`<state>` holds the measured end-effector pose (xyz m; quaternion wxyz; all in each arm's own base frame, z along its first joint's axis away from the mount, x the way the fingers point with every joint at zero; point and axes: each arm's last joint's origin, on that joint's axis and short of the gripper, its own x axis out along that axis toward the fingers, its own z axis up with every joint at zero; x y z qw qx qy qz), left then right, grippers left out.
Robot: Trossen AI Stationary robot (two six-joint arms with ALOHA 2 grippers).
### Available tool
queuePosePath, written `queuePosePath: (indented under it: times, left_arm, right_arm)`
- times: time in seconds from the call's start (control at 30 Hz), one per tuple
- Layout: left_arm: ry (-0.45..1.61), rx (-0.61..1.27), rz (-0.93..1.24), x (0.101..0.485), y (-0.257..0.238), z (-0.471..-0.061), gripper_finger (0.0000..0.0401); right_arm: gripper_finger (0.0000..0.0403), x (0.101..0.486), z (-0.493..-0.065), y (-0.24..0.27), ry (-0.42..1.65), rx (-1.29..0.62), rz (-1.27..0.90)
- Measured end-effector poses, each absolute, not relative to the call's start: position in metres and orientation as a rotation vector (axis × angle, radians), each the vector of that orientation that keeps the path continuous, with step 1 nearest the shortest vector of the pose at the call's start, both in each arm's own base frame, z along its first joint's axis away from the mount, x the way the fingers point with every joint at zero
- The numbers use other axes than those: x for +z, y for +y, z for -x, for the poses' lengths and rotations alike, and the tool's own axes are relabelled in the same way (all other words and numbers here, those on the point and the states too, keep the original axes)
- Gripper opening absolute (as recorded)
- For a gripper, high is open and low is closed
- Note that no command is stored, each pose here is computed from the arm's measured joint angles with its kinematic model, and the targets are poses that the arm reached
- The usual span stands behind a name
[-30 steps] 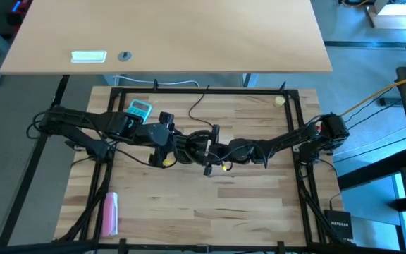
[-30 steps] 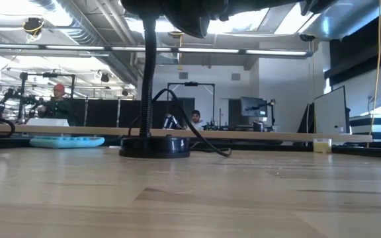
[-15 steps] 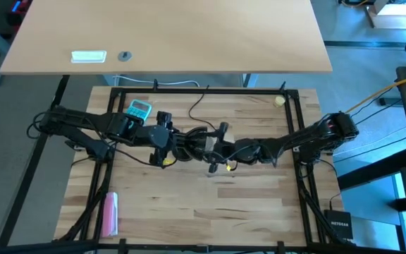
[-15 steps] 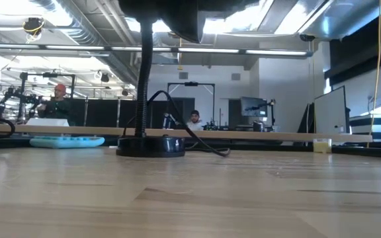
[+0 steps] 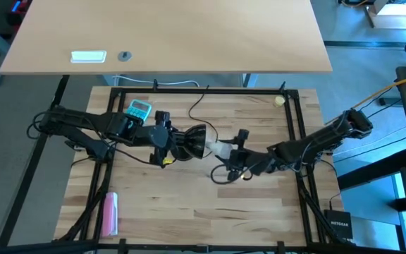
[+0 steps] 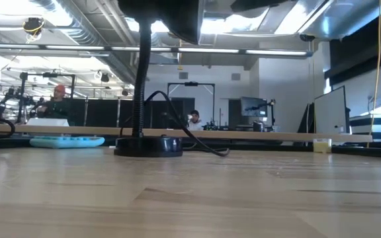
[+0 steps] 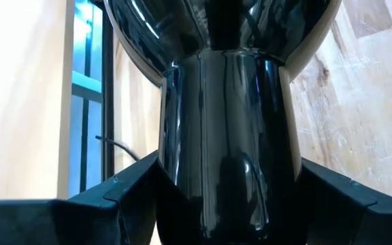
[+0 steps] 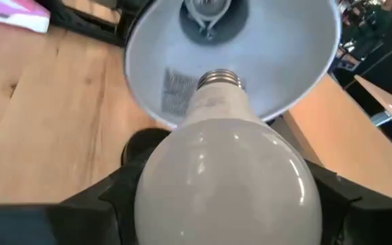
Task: Screw lightbulb
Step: Insert the lightbulb into the black lamp
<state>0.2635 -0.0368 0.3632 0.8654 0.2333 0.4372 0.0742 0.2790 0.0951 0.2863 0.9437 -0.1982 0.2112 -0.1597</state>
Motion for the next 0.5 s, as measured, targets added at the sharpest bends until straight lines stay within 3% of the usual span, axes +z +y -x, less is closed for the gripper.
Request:
queuePosePath:
  times: [0.13,0.5]
  left_arm:
    - [0.887,0.167,-0.436,0.373,-0.037,-0.263,0.0272]
    - [0.841,0.171,-0.423,0.389,-0.039,-0.257,0.0347]
  right_arm:
    - [0.0261,0.284,-0.276,0.097,0.446,-0.338,0.385]
    - [0.0261,0.284,-0.277,0.097,0.442,-0.346,0.368]
